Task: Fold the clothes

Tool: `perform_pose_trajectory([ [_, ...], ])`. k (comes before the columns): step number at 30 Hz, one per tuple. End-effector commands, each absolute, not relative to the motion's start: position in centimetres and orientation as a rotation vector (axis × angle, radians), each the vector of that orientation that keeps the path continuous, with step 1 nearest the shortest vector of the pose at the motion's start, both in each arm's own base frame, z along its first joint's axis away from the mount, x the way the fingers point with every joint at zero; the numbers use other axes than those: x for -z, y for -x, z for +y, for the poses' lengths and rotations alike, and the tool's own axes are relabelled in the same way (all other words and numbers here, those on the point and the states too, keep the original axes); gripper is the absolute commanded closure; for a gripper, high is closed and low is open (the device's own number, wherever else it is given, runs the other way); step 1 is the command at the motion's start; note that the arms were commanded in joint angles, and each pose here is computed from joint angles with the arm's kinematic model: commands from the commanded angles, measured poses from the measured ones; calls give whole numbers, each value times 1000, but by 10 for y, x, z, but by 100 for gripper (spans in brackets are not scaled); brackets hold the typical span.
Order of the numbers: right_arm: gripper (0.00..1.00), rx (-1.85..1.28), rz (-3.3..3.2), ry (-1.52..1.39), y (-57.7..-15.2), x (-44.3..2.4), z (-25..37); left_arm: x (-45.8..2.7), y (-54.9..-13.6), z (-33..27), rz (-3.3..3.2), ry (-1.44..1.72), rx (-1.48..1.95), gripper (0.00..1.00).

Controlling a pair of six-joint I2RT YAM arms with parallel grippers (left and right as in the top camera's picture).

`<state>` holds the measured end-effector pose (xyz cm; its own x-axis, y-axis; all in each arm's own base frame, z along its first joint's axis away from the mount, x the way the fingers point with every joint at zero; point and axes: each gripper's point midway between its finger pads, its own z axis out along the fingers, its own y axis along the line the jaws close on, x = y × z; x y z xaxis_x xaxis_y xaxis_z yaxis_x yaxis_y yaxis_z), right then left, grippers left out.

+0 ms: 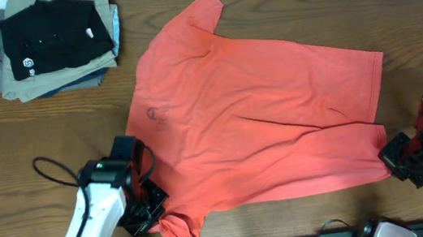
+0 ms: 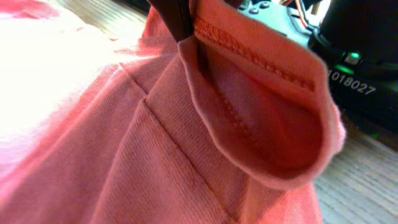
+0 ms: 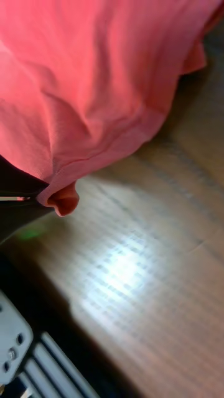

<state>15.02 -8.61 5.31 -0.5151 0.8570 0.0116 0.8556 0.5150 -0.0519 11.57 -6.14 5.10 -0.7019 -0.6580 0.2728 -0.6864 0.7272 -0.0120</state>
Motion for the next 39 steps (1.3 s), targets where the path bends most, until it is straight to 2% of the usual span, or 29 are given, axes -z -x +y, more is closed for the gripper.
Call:
perform_pose_trajectory([
  [1, 99, -60, -2754, 1557, -153, -67, -89, -63, -119, -63, -2735, -1045, -219, 94],
  [4, 99, 20, -2792, 1558, -158, -73, -81, -67, -119, -66, -2748, -1045, -265, 93],
  [7, 99, 73, -2807, 1564, -160, -77, -76, -68, -122, -67, -2764, -1047, -280, 85],
  [11, 99, 89, -2811, 1565, -161, -77, -74, -67, -130, -68, -2792, -1051, -311, 83],
  [17, 99, 90, -2818, 1568, -163, -78, -75, -68, -147, -71, -2847, -1056, -373, 84],
  [21, 99, 90, -2826, 1573, -165, -78, -76, -68, -154, -73, -2870, -1059, -399, 94],
  [39, 99, 102, -2873, 1562, -173, -79, -79, -65, -174, -78, -2925, -1021, -460, 94],
])
